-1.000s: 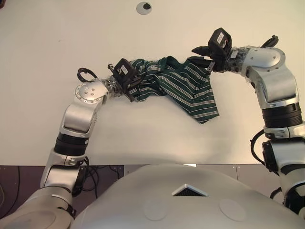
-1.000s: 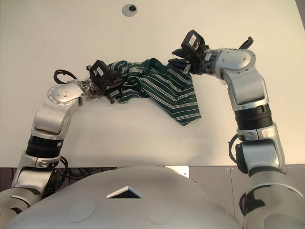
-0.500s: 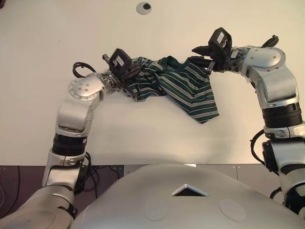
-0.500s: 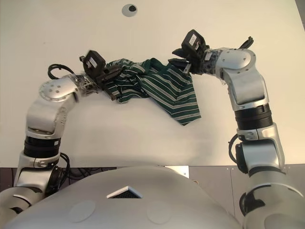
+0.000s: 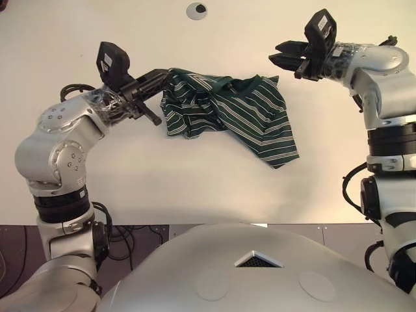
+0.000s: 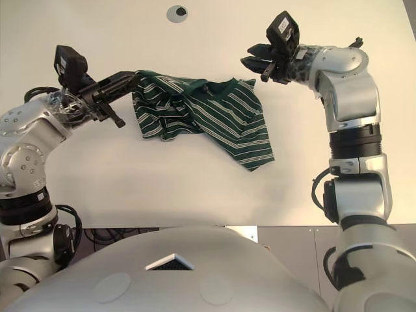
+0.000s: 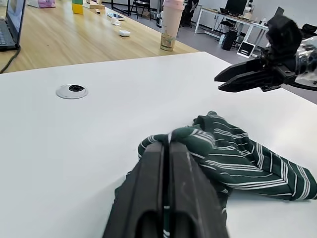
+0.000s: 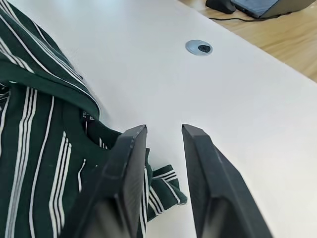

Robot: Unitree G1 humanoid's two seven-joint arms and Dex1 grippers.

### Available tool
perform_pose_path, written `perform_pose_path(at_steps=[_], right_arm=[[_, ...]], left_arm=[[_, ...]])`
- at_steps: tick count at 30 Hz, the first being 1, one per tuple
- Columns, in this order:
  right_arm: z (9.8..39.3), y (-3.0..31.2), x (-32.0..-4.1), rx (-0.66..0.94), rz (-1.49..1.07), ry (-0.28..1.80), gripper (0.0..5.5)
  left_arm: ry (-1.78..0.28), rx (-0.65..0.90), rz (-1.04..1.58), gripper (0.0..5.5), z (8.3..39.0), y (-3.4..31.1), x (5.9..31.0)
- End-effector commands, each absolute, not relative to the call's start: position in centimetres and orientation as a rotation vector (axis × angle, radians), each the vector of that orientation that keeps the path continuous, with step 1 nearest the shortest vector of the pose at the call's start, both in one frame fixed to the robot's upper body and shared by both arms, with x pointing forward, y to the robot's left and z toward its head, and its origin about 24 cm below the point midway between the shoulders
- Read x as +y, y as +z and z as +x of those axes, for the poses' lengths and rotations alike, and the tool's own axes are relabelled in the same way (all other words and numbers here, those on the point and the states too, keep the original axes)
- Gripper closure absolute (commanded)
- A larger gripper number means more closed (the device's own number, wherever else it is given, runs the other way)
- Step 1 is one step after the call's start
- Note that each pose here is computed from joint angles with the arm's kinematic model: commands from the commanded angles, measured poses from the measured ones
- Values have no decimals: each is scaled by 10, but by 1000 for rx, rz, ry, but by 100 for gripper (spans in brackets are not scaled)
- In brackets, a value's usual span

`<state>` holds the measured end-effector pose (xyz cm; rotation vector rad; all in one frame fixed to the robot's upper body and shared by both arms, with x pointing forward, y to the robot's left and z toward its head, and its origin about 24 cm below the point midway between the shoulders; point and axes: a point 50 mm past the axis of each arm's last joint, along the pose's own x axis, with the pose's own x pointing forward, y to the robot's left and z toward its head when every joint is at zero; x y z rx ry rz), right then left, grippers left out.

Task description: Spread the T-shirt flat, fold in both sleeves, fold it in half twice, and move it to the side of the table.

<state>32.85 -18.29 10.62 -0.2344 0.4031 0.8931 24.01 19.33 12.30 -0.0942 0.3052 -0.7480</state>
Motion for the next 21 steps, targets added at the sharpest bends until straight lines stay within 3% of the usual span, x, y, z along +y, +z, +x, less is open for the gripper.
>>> perform_pose_path(at_steps=[1,9,21], right_arm=[[338,95,-180,491,-111,913,422],[321,81,-192,576,-22,1006,422],[316,60,-211,646,-40,935,422]], left_arm=[[-724,270,-91,547,245,134,200],[-702,258,-70,547,249,139,204],[-683,247,-43,547,251,145,211]])
